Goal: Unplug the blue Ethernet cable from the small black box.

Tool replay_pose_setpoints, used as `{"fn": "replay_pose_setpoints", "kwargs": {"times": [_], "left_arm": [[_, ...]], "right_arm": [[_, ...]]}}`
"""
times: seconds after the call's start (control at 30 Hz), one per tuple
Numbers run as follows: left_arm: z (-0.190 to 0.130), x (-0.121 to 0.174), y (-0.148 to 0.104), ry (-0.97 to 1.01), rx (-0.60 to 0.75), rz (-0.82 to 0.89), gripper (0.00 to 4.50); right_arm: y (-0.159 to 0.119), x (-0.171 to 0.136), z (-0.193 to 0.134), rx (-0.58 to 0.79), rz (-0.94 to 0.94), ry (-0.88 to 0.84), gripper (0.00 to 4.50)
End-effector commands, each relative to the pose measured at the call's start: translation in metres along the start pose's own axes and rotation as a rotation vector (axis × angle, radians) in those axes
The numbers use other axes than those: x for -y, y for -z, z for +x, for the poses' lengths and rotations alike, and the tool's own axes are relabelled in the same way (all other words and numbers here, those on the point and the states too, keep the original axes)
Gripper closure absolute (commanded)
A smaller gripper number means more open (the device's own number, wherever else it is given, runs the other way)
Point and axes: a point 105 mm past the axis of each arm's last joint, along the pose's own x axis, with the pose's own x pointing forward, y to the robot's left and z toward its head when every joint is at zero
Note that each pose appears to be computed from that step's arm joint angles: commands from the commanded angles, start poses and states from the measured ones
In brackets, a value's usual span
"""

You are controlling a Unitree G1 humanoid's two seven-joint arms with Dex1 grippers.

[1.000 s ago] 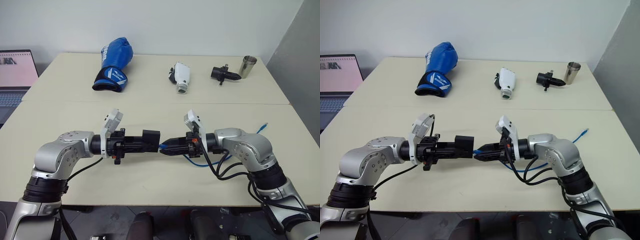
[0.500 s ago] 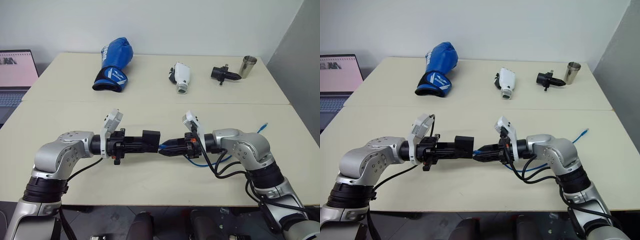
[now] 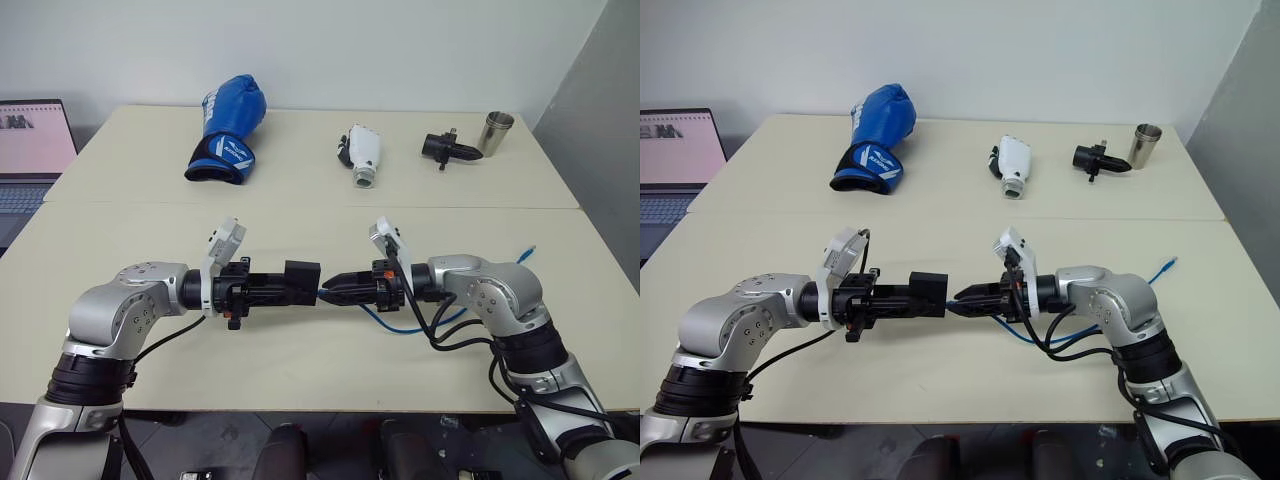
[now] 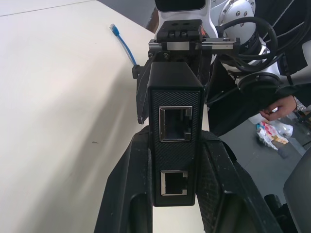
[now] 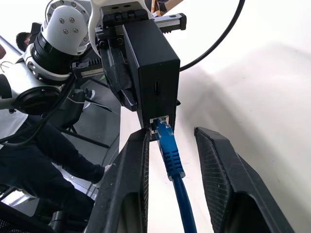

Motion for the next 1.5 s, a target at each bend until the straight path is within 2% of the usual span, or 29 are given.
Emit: {"fn": "replay_pose_setpoints", "kwargs": {"times": [0.03,0.57,0.6,0.63,0.77,0.8,1.17,1.5], "left_arm": [[-0.001,0.005,-0.008,0.010,0.009,0.044,3.72],[0.000,0.004,-0.009,0.008,0.014,0.042,3.72],[0.000,0.004,-0.009,0.007,0.014,0.042,3.72],[0.000,0.004,-0.009,0.007,0.014,0.043,3.72],[0.000,0.004,-0.009,0.007,0.014,0.042,3.72],[0.000,0.004,-0.009,0.007,0.015,0.042,3.72],[0.001,0.011,-0.008,0.045,0.012,0.037,3.72],[-0.023,-0.005,-0.009,-0.071,0.004,0.047,3.72]], "right_arm": [[-0.010,-0.004,-0.002,0.022,-0.033,-0.015,2.96],[-0.007,-0.005,0.000,0.001,-0.050,-0.021,2.96],[-0.007,-0.005,0.000,0.003,-0.049,-0.023,3.34],[-0.007,-0.005,0.000,0.004,-0.048,-0.024,3.43],[-0.007,-0.007,-0.001,0.002,-0.045,-0.037,4.37],[-0.007,-0.007,-0.001,0.000,-0.045,-0.038,4.48],[-0.007,-0.010,-0.002,-0.005,-0.033,-0.067,4.47],[0.008,0.000,-0.032,-0.054,0.001,-0.024,4.48]]}}
